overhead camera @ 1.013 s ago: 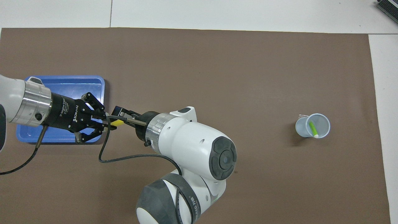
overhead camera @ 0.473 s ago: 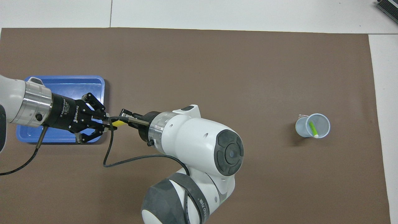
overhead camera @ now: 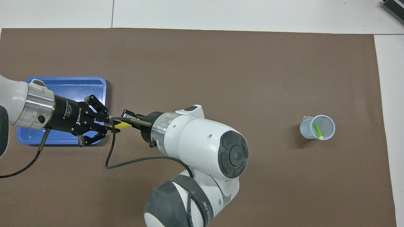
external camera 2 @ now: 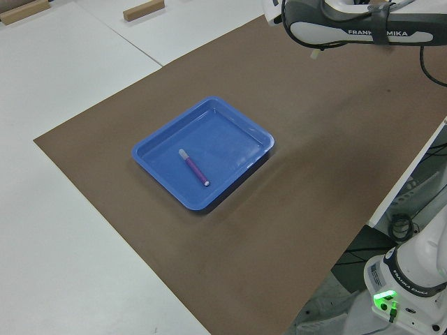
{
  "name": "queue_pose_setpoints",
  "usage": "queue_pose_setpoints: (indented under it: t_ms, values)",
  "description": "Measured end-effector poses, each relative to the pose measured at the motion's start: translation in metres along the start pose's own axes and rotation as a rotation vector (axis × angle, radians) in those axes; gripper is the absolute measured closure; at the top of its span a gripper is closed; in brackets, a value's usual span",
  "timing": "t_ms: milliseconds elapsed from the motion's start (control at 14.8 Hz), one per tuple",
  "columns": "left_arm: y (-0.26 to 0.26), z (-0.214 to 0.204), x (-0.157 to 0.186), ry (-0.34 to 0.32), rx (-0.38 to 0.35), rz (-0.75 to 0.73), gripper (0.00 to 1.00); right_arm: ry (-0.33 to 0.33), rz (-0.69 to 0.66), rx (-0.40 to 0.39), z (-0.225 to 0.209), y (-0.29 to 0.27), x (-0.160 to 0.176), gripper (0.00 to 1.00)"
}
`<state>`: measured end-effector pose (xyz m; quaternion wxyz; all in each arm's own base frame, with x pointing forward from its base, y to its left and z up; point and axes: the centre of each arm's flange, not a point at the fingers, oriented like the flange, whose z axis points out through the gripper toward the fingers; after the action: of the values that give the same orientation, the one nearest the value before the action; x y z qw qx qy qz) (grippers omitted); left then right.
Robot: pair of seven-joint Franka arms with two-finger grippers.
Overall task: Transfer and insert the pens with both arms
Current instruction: 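Grasp the yellow pen with the right gripper, then open the left gripper, then carry the yellow pen with the right gripper to the clear cup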
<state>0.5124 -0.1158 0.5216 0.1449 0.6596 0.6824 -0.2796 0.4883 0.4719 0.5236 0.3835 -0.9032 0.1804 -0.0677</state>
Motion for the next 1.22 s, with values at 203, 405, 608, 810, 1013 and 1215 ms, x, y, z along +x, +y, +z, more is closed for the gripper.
queue_pose_setpoints:
  t_ms: [203,405,608,810,1013,1215]
  values:
    - [0.0,0.0,0.0,-0.002,-0.001,-0.005,0.83,0.001,0.001,0.0,0.0,0.0,0.001,0.82]
    - [0.0,0.0,0.0,-0.006,-0.002,-0.007,0.83,0.002,0.001,0.001,-0.001,0.0,0.001,0.82]
    - [0.0,0.0,-0.002,-0.007,-0.004,-0.006,0.8,0.003,0.003,0.001,-0.001,0.001,0.003,0.82]
    - [-0.001,0.003,-0.008,-0.005,-0.006,0.008,0.67,0.004,0.011,-0.01,-0.002,0.005,0.009,0.82]
    - [-0.005,0.0,-0.012,-0.004,-0.012,0.017,0.49,-0.007,-0.011,-0.036,-0.001,0.012,0.015,0.82]
    - [-0.008,-0.002,-0.014,-0.002,-0.015,0.069,0.5,-0.049,-0.088,-0.09,-0.006,0.026,0.029,0.82]
